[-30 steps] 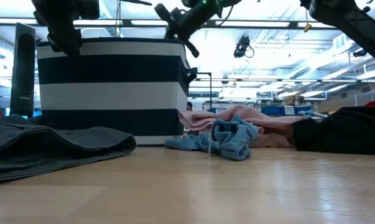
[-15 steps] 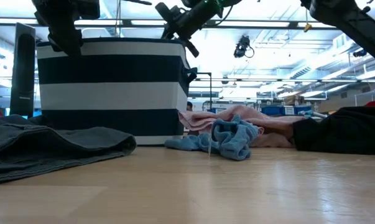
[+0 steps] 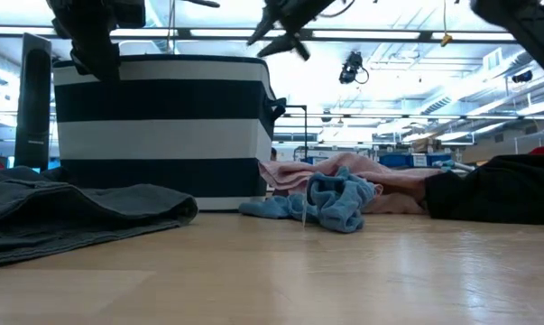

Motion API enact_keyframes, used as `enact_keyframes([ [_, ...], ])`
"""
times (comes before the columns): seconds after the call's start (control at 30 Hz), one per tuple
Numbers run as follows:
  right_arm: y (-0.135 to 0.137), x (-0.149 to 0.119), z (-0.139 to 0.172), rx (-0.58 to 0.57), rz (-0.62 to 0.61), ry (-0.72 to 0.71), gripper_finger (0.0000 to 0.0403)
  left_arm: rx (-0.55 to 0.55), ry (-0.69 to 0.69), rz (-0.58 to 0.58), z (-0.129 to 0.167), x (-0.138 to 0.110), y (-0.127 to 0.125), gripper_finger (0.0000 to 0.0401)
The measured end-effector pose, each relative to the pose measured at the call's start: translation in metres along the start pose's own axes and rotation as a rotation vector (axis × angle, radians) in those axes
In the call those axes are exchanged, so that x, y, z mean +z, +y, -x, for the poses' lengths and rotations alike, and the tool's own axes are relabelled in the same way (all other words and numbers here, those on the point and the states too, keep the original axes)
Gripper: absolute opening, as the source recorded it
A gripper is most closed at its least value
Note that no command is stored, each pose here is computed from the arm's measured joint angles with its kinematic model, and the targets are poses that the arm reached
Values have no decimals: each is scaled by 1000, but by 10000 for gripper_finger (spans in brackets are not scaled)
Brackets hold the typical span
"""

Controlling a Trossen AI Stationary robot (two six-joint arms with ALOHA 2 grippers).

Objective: Sort clothes
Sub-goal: Put the black t-shirt into the blue laundry bin

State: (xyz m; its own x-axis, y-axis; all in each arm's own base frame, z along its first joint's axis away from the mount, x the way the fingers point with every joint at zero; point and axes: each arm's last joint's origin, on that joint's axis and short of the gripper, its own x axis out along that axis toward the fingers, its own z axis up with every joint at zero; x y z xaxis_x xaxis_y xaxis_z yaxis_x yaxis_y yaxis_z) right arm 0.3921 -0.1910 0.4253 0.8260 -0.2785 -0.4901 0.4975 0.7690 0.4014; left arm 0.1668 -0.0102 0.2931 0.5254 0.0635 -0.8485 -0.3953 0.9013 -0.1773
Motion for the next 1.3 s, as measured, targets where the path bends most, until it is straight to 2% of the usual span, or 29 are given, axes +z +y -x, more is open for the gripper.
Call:
enact_keyframes([
  [0.2, 0, -5, 52, -150, 54, 85, 156, 4, -3, 18, 0, 0, 0, 163],
  [0.33, 8, -15, 82, -204, 75, 158, 154, 10, -8, 20, 0, 0, 0, 163],
  [0.67, 34, -54, 134, -394, 68, 355, 153, 33, -22, 20, 0, 1, 1, 163],
  [0.77, 42, -64, 145, -385, 15, 340, 153, 33, -23, 20, 0, 1, 1, 163],
  [0.87, 43, -78, 153, -437, -50, 340, 153, 33, -25, 19, 0, 1, 1, 163],
  [1.07, 36, -127, 155, -564, -174, 415, 153, 36, -28, 16, 0, 1, 1, 163],
  [1.3, 16, -187, 150, -735, -431, 477, 158, 38, -29, 14, 0, 1, 1, 163],
])
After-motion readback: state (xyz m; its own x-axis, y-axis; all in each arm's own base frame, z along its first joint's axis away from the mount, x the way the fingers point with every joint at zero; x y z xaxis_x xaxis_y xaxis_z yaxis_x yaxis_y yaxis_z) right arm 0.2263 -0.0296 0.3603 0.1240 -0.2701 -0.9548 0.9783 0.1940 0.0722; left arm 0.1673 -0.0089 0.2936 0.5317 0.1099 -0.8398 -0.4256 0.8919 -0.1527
